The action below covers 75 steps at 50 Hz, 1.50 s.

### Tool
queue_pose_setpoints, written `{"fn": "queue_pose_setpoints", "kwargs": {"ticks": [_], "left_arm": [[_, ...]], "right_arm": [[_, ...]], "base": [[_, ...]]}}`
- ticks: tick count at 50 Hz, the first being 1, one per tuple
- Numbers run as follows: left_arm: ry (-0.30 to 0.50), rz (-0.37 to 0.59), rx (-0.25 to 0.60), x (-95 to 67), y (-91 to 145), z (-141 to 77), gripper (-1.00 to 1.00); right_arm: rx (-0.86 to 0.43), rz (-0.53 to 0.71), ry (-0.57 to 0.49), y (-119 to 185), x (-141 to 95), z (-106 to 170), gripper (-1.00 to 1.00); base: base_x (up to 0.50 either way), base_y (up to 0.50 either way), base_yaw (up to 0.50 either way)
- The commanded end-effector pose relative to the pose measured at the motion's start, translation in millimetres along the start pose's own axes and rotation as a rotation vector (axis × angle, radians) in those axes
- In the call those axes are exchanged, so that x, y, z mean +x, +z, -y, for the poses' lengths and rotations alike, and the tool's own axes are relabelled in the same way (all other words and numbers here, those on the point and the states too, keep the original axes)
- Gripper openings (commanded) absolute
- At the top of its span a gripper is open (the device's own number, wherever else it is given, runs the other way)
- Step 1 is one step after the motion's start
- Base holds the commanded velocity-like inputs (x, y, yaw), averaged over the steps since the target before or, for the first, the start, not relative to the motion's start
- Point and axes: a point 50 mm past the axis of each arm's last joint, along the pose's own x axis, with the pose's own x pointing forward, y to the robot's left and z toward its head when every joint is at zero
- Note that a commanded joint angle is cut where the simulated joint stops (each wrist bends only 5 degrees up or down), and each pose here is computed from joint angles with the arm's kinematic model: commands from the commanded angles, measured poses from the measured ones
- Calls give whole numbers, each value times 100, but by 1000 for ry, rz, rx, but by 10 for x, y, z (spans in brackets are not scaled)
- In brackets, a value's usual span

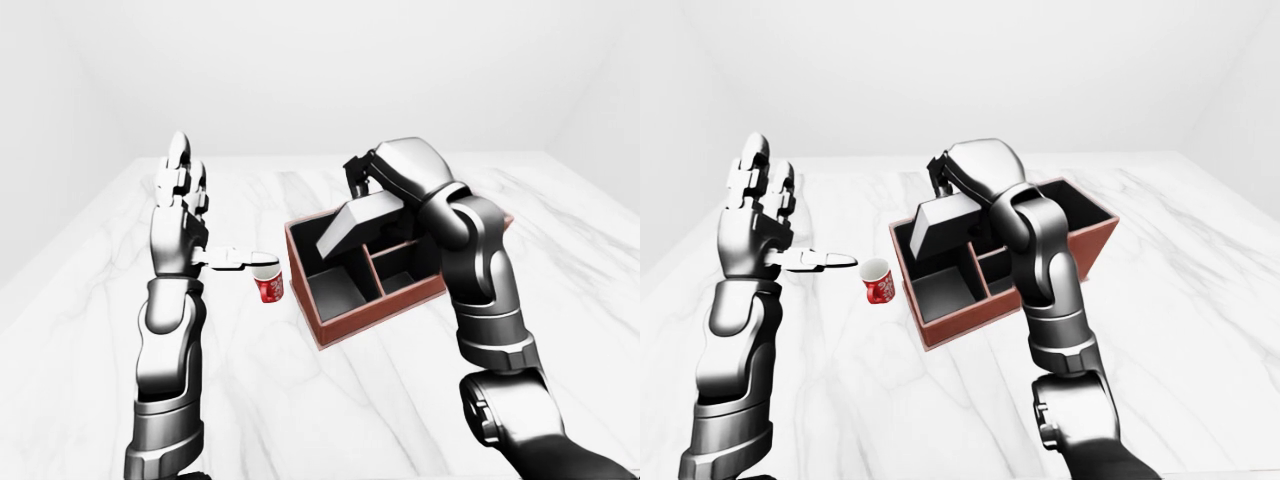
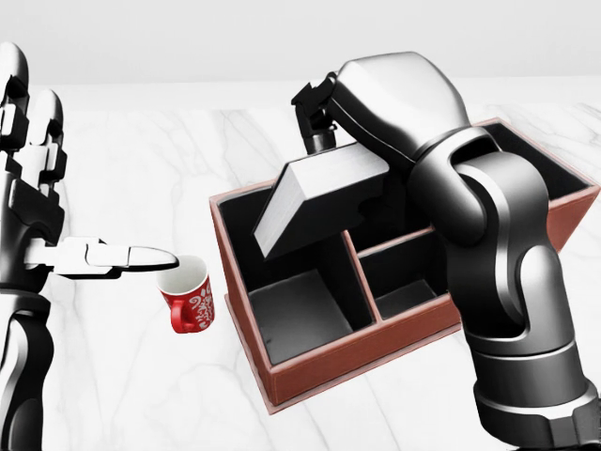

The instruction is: Pick up the book and place it in the left compartment of the caddy.

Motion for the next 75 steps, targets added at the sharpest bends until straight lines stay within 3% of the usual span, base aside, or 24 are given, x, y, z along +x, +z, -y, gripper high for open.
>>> {"fn": "queue_pose_setpoints", "kwargs": {"ticks": [1,17,75], "left_arm": [[0,14,3,2,33,-9,100],[-1,6,4,24,14,-21,100],[-4,-31,-6,14,-75,-3,100]], "right_arm": [[-33,-30,-24,-5,208,7,-100],[-42,-46,19,37,348,-229,-100],[-83,-135,65,-111,427,-916,-100]], "base": [[0,0,0],[0,0,0],[0,0,0]]}}
